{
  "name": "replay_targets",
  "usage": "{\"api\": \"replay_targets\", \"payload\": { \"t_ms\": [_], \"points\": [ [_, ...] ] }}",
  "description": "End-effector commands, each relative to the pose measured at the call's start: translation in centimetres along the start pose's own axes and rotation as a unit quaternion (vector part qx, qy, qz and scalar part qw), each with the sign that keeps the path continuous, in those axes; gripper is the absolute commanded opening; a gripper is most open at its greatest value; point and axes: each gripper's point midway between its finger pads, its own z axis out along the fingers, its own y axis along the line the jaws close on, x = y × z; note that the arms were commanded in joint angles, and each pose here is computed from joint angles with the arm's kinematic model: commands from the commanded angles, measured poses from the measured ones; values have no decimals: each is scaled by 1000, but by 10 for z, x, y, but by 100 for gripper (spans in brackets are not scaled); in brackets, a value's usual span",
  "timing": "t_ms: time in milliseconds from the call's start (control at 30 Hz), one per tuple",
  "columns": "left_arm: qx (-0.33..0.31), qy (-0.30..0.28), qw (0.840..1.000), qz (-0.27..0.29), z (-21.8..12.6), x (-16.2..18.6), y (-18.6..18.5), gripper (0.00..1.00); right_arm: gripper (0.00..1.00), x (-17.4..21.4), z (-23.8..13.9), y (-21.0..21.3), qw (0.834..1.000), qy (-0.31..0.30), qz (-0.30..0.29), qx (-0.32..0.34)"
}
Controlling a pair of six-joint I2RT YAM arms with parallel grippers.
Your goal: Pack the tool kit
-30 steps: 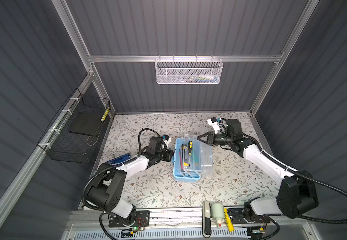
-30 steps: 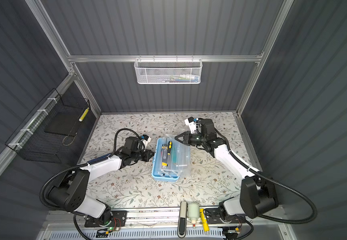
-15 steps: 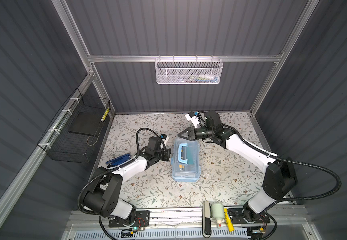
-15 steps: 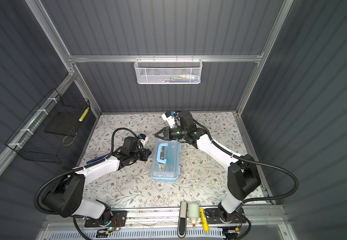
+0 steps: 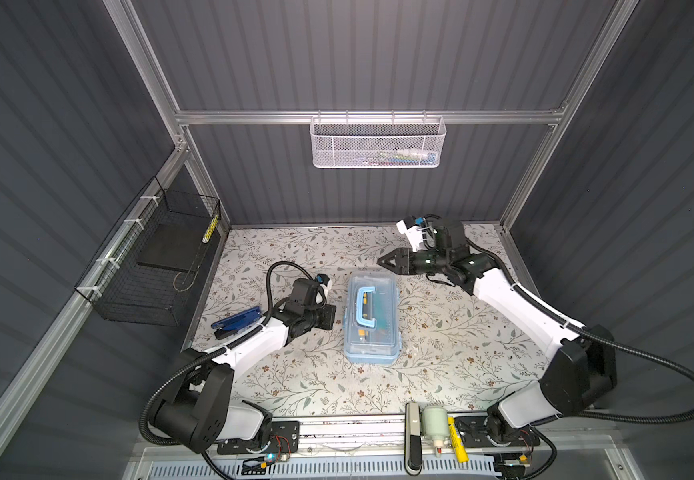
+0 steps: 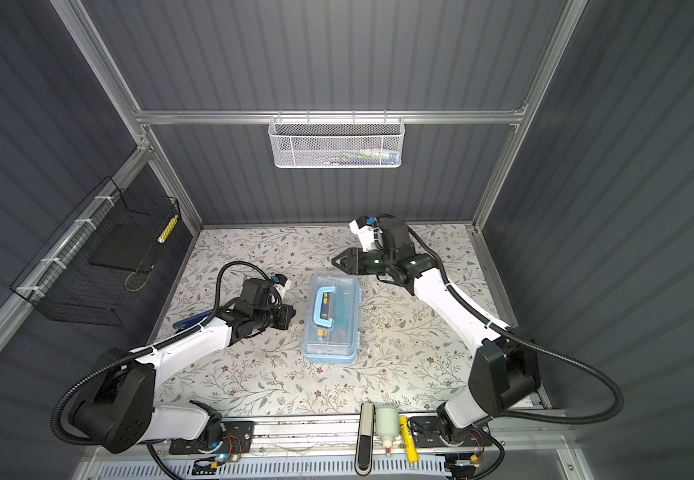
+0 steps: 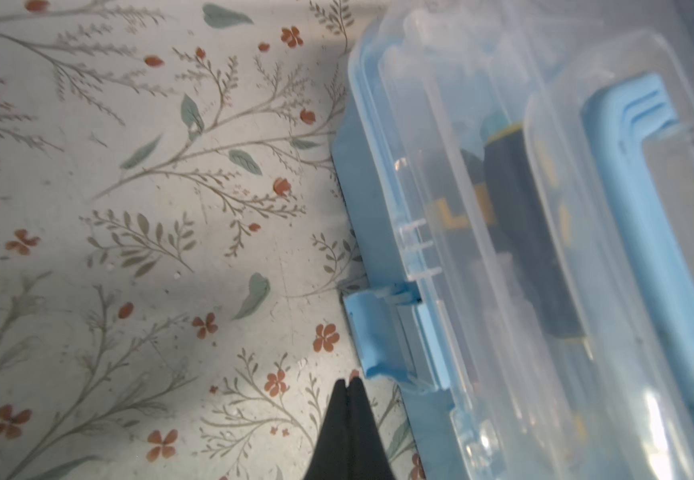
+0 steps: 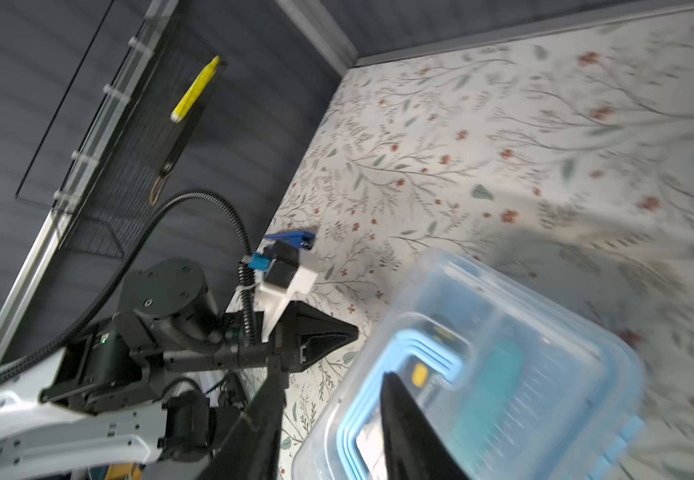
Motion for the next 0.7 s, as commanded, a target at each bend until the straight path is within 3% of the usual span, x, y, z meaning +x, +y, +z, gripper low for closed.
{"api": "replay_targets", "payload": {
  "t_ms": [0, 100, 300, 667],
  "points": [
    [32, 9, 999, 9, -4, 6, -19, 0, 58, 30, -9, -38, 996, 23, -4, 91],
    [45, 3, 999, 20, -8, 2, -31, 0, 63, 56, -11, -55, 992, 37, -13, 119],
    [44, 21, 998, 49, -6, 6, -50, 0, 74, 90, -3, -68, 995, 38, 0, 94],
    [51, 28, 997, 44, 1, 15, -64, 0, 84, 94, 21, -85, 996, 36, -33, 69]
  ]
}}
